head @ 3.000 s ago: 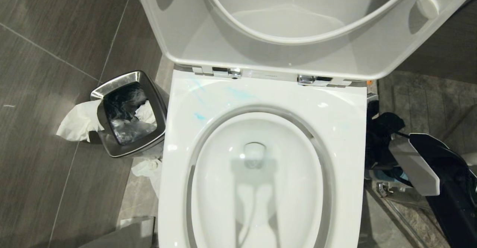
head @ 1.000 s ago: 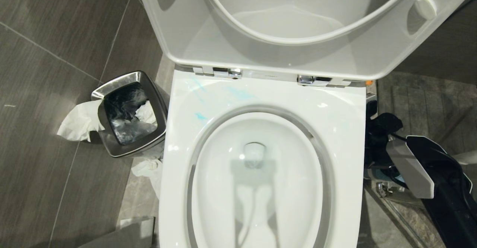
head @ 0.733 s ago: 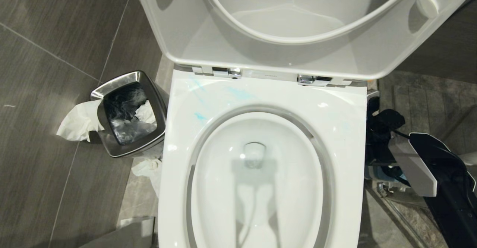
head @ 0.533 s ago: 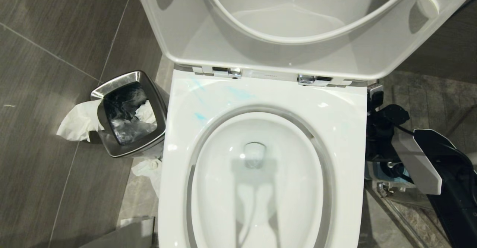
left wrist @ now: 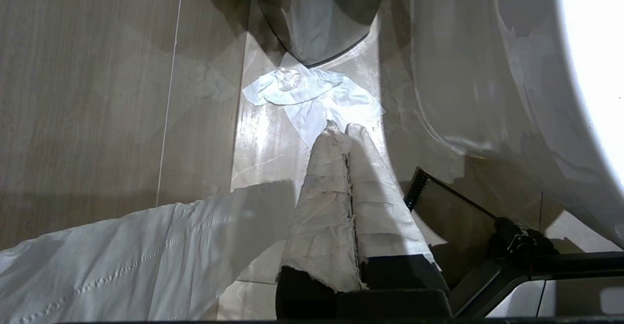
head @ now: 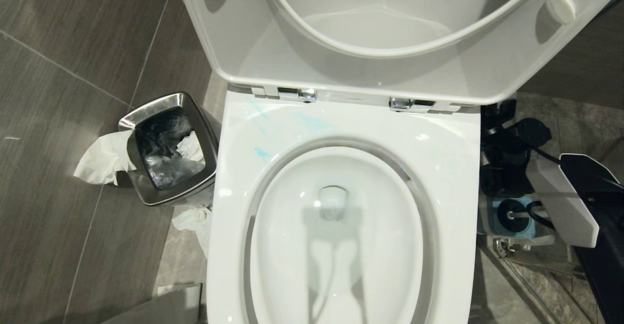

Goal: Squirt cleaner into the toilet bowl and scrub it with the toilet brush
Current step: Pour in the cleaning agent

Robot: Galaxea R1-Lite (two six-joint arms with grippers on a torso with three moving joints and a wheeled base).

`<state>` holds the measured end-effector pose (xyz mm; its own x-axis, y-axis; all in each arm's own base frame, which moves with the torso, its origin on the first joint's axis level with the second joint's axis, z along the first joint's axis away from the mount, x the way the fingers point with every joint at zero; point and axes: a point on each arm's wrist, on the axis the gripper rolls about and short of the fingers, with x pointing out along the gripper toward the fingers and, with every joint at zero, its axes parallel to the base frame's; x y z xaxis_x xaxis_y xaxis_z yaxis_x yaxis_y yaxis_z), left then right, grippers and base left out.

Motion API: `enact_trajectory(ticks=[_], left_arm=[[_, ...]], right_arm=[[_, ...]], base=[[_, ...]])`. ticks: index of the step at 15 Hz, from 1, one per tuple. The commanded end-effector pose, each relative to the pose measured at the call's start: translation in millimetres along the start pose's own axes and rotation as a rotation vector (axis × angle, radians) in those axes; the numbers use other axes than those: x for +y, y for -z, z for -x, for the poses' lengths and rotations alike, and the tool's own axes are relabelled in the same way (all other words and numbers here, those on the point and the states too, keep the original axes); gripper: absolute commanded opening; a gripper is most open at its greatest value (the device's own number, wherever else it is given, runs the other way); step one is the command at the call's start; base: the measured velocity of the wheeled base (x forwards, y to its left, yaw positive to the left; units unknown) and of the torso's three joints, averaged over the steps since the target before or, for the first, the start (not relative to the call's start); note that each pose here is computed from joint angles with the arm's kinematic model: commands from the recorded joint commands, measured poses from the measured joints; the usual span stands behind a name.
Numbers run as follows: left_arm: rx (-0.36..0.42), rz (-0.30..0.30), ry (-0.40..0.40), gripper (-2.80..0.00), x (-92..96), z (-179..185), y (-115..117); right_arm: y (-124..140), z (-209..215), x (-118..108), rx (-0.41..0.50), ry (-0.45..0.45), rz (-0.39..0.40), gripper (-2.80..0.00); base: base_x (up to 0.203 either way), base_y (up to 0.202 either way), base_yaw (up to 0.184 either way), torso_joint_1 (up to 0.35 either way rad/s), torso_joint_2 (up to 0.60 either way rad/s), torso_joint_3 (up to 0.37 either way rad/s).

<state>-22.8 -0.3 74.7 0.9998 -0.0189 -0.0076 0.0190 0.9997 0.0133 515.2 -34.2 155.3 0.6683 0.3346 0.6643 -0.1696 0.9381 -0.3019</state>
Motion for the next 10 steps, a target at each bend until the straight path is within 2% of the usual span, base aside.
enact_trajectory(ticks=[1,4,10], left_arm=[[0.003,0.000,0.000,-2.80,0.0,0,0],[0.003,0.000,0.001,-2.80,0.0,0,0],[0.003,0.000,0.001,-2.80,0.0,0,0]], right_arm=[[-35,-14,-7,-0.057,-0.001,0.024,-2.80],[-63,-24,-13,-0.089,0.001,0.038,-2.80],[-97,-12,-15,0.027,0.014,0.002,-2.80]], base=[[0.000,0.000,0.000,0.000,0.00,0.000],[0.000,0.000,0.000,0.000,0.00,0.000],[0.000,0.000,0.000,0.000,0.00,0.000]])
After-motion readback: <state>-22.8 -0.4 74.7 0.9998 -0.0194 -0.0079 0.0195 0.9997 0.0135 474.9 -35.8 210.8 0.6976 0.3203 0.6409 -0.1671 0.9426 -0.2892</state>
